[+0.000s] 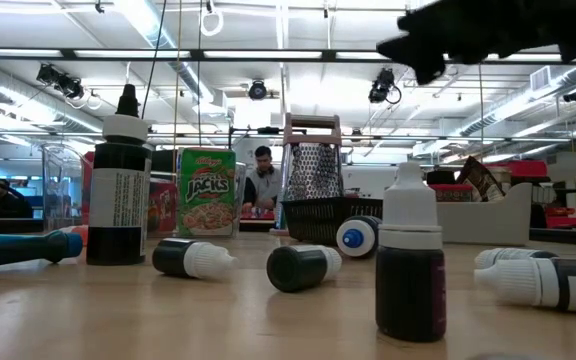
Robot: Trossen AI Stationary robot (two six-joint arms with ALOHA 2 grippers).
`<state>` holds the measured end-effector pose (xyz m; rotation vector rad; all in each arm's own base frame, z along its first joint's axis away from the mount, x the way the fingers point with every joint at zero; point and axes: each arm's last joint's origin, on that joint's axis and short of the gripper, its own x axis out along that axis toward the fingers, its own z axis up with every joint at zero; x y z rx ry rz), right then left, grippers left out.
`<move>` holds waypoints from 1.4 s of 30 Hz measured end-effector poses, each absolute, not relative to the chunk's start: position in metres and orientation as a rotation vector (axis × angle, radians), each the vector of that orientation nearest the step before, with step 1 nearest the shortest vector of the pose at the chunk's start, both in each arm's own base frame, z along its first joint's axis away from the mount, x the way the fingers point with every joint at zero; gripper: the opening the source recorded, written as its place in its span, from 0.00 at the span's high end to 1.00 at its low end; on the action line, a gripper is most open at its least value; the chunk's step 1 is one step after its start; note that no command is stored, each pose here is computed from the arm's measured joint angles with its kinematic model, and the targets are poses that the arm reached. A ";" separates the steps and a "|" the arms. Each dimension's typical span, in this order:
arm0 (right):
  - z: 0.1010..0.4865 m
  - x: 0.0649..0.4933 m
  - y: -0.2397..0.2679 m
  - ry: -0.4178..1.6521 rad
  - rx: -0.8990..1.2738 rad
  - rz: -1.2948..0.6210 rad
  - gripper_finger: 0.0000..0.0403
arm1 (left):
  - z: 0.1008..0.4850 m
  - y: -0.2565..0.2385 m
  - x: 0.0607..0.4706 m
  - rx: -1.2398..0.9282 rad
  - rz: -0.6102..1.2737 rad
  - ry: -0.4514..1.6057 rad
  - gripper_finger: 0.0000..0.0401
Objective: Pick & Place Kitchen Items
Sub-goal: Put the large blue food coloring bottle into the black bin
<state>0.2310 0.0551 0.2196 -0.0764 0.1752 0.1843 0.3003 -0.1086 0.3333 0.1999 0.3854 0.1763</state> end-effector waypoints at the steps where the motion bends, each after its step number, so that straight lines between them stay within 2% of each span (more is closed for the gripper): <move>1: 0.218 0.236 0.058 0.159 -0.089 0.210 0.44 | 0.337 -0.111 0.296 0.207 0.175 0.374 0.73; 5: 0.212 0.259 0.070 0.196 -0.137 0.251 0.44 | 0.354 -0.112 0.279 0.189 0.237 0.313 0.73; 11: 0.200 0.305 0.088 0.402 -0.230 0.318 0.44 | 0.370 -0.105 0.256 0.178 0.314 0.291 0.73; 17: 0.179 0.337 0.099 0.732 -0.320 0.399 0.44 | 0.370 -0.100 0.247 0.171 0.332 0.330 0.73; 25: 0.149 0.355 0.102 0.937 -0.386 0.501 0.44 | 0.365 -0.100 0.245 0.157 0.320 0.371 0.73; 30: 0.147 0.356 0.096 0.966 -0.391 0.493 0.44 | 0.364 -0.099 0.245 0.163 0.321 0.377 0.73; 42: 0.145 0.355 0.091 0.947 -0.622 0.588 0.44 | 0.363 -0.099 0.245 0.168 0.324 0.386 0.73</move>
